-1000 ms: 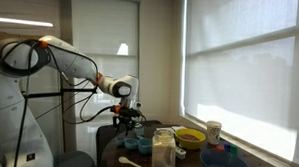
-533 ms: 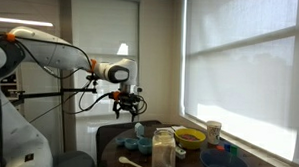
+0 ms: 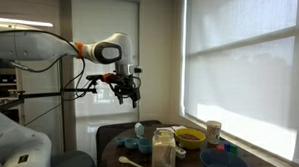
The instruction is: Pick up three pinches of sugar from the sugar jar and put each pinch into a different blue scoop of the three blue scoops on the table
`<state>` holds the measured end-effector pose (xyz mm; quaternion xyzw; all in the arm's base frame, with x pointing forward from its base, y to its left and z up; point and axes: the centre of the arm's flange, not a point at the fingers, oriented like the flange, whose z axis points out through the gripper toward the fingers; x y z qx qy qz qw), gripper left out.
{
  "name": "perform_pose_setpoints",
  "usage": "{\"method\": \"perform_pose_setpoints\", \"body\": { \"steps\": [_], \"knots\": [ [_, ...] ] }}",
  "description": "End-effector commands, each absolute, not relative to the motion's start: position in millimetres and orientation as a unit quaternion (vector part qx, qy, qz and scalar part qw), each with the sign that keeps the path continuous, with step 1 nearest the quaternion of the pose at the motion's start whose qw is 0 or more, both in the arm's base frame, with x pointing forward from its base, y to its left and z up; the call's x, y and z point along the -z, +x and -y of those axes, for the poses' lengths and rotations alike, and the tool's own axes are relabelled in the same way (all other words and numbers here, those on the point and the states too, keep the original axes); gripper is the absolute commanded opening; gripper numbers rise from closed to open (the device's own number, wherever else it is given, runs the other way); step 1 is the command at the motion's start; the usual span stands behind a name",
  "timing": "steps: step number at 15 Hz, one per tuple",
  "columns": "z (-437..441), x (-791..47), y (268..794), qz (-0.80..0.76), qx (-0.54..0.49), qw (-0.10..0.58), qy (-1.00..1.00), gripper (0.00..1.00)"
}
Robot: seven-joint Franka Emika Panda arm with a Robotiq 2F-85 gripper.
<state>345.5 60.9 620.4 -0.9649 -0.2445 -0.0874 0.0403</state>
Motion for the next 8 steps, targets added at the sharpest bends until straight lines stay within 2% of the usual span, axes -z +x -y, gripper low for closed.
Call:
{"method": "perform_pose_setpoints", "body": {
  "steps": [1,3,4,8],
  "knots": [
    [-47.1,-638.5,334.5,0.153,0.088,0.005,-0.984,1.00],
    [-42.8,-641.6,332.1,0.112,0.098,-0.002,-0.989,1.00],
    [-41.4,-634.1,336.8,0.150,0.097,0.012,-0.984,1.00],
    [-40.5,-636.2,335.1,0.124,0.100,0.009,-0.987,1.00]
  ]
}}
